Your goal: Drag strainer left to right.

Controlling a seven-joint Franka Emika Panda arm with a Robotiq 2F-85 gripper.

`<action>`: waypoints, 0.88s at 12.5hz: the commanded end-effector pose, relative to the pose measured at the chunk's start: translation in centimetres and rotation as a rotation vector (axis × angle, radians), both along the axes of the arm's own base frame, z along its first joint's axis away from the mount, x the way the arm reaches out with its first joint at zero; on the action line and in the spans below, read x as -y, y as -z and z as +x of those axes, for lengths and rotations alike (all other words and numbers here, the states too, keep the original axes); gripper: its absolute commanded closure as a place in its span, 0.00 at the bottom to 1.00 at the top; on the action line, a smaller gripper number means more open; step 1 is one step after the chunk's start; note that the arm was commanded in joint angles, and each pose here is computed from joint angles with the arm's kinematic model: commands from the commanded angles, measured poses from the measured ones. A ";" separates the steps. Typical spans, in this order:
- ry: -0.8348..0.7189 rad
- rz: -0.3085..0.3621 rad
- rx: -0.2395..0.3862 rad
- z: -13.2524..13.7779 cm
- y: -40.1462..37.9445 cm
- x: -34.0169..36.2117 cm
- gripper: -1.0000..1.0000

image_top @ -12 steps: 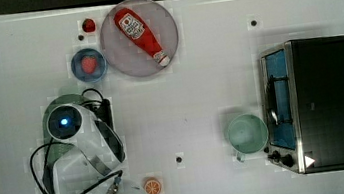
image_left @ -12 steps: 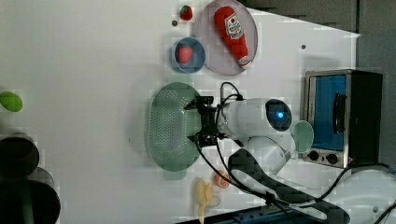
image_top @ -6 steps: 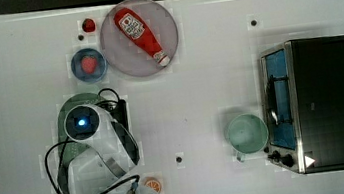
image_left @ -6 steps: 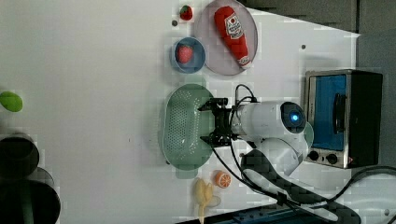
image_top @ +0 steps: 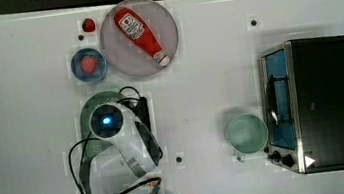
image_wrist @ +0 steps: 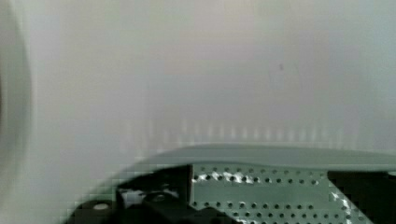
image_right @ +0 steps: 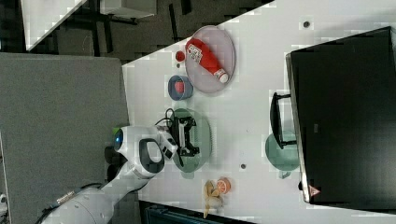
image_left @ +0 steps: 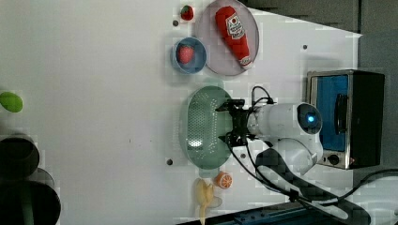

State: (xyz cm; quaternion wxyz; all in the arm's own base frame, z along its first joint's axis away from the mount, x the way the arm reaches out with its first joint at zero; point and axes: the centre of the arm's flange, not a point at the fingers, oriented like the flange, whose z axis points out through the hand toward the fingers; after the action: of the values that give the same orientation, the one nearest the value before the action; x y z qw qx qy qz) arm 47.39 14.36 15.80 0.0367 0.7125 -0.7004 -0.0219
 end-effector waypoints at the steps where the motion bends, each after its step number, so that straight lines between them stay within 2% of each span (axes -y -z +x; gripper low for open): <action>1: -0.006 -0.010 0.015 2.0 -1.2 5.2 0.00; 11: -0.020 -0.059 0.016 2.9 -1.1 14.4 0.00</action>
State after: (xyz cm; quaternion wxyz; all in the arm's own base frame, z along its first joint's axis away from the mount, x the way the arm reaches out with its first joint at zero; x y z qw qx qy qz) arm 49.78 1.62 15.92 0.0564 0.7042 -0.7078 0.0002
